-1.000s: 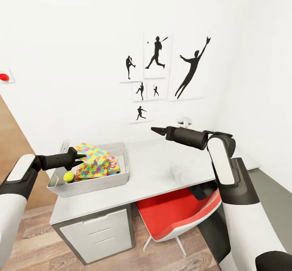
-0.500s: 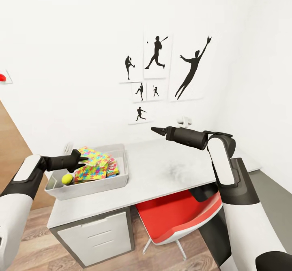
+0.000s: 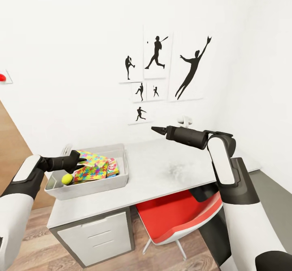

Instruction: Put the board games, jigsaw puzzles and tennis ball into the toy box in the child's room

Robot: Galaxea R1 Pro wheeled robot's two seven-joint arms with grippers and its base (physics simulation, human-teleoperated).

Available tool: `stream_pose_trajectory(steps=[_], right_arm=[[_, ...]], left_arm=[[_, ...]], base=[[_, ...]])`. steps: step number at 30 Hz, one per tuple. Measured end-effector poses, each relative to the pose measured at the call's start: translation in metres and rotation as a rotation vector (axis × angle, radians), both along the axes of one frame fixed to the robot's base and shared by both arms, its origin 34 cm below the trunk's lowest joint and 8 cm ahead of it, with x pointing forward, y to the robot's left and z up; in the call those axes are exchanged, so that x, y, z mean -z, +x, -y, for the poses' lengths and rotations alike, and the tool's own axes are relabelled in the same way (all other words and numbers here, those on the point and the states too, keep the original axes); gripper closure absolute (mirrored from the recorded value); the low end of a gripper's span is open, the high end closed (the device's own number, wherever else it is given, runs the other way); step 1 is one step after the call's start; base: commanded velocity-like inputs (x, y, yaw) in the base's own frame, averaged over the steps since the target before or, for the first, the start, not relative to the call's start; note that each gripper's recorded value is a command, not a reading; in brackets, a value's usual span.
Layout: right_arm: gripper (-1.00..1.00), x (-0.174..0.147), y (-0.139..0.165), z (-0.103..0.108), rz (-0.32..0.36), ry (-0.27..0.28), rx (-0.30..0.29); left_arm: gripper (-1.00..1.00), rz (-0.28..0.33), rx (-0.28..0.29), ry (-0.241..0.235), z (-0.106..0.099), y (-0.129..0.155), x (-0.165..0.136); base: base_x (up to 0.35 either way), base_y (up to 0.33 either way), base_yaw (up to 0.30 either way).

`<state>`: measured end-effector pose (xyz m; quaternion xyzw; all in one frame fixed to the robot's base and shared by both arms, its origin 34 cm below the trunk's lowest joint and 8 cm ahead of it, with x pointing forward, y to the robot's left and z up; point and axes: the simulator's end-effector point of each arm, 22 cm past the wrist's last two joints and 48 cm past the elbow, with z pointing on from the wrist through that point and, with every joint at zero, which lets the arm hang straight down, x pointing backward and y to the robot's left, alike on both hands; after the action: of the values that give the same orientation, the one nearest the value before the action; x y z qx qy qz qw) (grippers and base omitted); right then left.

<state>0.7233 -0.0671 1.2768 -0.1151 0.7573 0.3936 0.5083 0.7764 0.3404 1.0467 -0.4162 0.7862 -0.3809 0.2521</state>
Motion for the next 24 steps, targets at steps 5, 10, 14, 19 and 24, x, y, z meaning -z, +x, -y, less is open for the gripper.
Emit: stream_pose_trajectory(steps=[5, 10, 14, 19, 24], right_arm=[[-1.0, 0.0, 0.0, 0.0005, 0.0, -0.001, 0.0], [-1.0, -0.0003, 0.0, 0.0011, 0.001, -0.001, 0.001], [-1.0, -0.0004, 0.0001, 0.0013, 0.001, 0.0, 0.002], [-1.0, -0.0001, 0.0, 0.0013, 0.0, -0.001, 0.001], [-1.0, -0.0009, -0.0005, 0.0011, 0.001, 0.001, 0.0]], left_arm=[[1.0, 0.002, 0.007, -0.005, 0.0047, 0.0004, -0.0005], [1.0, 0.002, 0.007, -0.006, 0.0059, 0.0003, -0.0004], [1.0, 0.002, 0.008, -0.008, 0.0071, 0.0006, -0.0002], [1.0, 0.001, 0.008, -0.008, 0.0071, 0.0007, 0.0], [1.0, -0.003, 0.008, -0.008, 0.007, -0.0002, 0.0015]], base=[[0.017, -0.004, 0.0], [0.119, -0.059, 0.0], [0.048, -0.019, 0.0], [0.011, -0.004, 0.0], [0.098, -0.001, 0.0]])
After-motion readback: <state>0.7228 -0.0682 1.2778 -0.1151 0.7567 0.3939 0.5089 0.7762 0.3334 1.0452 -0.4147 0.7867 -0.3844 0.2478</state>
